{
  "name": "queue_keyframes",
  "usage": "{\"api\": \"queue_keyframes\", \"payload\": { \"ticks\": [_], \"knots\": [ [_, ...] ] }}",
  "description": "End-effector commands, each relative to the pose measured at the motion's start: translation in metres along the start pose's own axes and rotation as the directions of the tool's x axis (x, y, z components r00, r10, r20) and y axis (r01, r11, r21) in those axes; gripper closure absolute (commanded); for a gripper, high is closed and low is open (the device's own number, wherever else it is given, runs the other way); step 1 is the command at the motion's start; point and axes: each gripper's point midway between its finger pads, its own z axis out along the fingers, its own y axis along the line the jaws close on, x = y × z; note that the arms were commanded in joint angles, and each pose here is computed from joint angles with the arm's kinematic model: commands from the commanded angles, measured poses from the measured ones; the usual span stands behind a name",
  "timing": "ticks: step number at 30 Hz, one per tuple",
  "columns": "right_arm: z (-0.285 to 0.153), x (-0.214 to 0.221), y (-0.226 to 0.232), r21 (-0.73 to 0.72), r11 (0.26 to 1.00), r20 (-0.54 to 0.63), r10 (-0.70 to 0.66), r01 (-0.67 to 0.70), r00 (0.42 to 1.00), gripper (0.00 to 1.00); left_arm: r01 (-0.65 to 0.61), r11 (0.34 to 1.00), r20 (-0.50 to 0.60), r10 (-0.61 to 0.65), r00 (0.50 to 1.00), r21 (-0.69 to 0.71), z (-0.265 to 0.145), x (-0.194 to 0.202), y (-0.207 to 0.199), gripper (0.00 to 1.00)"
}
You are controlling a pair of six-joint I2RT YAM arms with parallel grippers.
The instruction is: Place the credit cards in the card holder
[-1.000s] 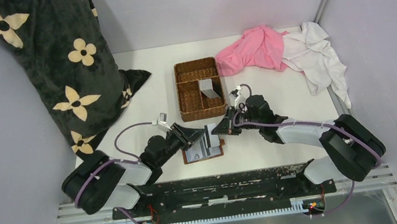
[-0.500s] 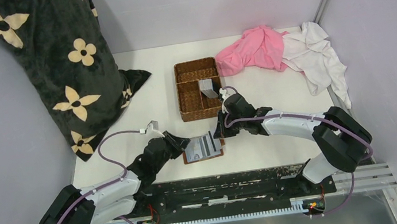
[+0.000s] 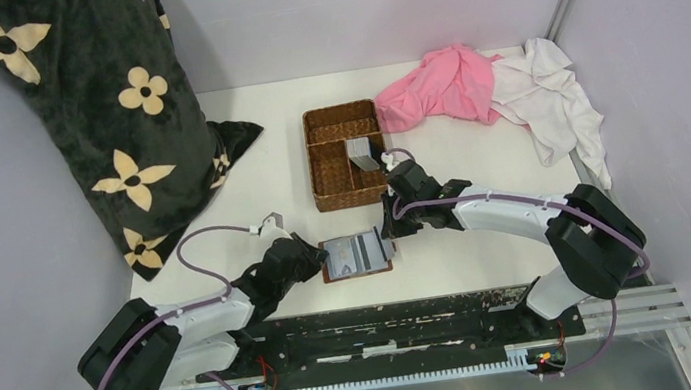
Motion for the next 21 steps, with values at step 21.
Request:
{"api": "queue_keyframes", "payload": {
  "ticks": [21],
  "knots": [
    [-0.020,-0.024,-0.003,0.012,1.000,0.092,-0.010,0.009,0.996,0.99,-0.079,0.992,-0.031,0.076,0.997,-0.096,0.006,0.012,0.017,0.80]
  ]
}}
